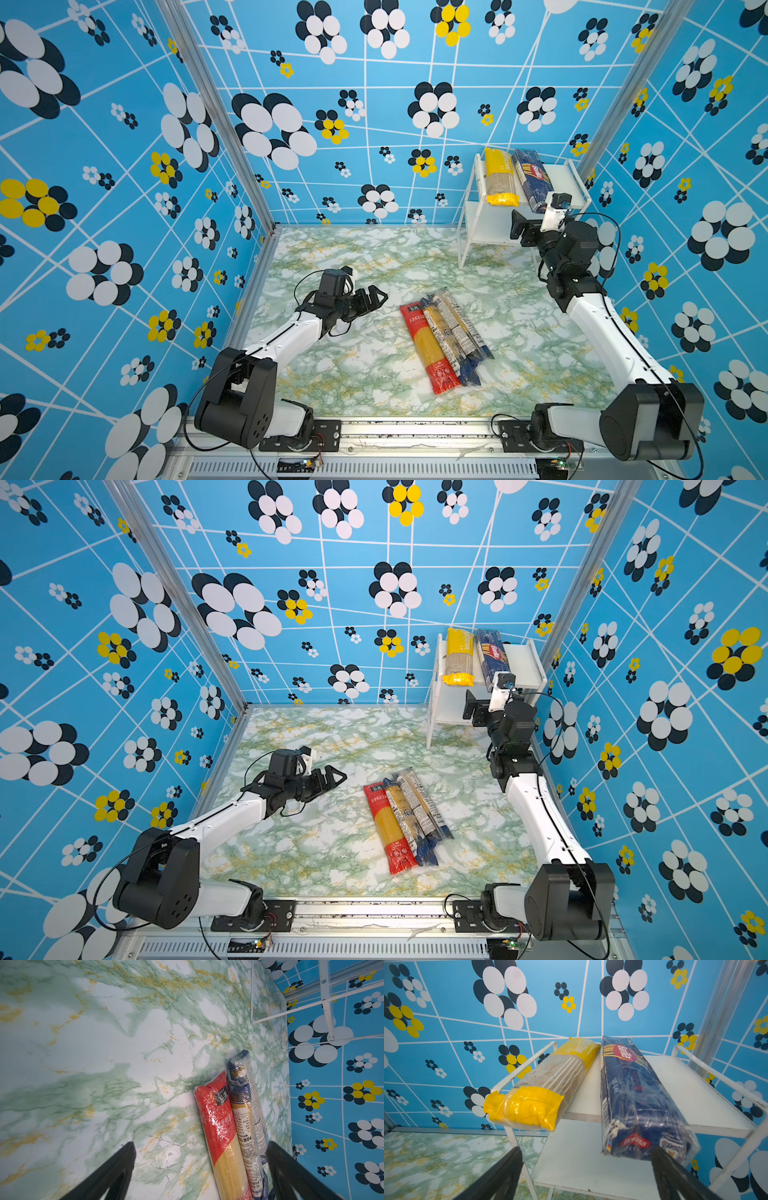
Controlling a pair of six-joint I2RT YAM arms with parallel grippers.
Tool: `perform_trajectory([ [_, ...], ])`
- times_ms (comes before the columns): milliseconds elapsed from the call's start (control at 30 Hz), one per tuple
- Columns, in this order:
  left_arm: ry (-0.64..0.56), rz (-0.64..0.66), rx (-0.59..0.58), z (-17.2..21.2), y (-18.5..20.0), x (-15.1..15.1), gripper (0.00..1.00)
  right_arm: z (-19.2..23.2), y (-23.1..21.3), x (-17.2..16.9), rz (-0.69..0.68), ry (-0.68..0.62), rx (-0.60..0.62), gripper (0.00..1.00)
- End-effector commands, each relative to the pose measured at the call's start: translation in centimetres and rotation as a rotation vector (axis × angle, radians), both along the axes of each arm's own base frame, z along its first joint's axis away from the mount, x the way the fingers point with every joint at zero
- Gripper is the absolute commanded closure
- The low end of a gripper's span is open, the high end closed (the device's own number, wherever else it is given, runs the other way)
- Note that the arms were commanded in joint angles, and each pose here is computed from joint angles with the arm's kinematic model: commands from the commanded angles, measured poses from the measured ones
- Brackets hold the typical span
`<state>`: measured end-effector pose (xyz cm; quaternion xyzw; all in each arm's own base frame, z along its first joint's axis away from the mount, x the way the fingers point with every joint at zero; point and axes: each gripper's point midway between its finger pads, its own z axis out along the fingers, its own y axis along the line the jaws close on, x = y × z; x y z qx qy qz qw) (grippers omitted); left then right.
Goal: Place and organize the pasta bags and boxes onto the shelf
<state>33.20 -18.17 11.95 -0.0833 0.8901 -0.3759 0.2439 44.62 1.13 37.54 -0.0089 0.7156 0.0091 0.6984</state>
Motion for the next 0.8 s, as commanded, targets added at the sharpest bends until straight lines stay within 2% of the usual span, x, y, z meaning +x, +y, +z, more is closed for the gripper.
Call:
perform_trajectory([
  [0,-0.031,-0.007,-0.013,1.2,-0.4,0.5,0.01,0.9,-0.3,0.0,-0.031,0.024,0.048,0.01],
  [767,-0.037,-0.009,-0.002,1.4,-0.3,0.3,0.01,1.4,-2.6,1.6,-0.175,0.096,0.140,0.01],
])
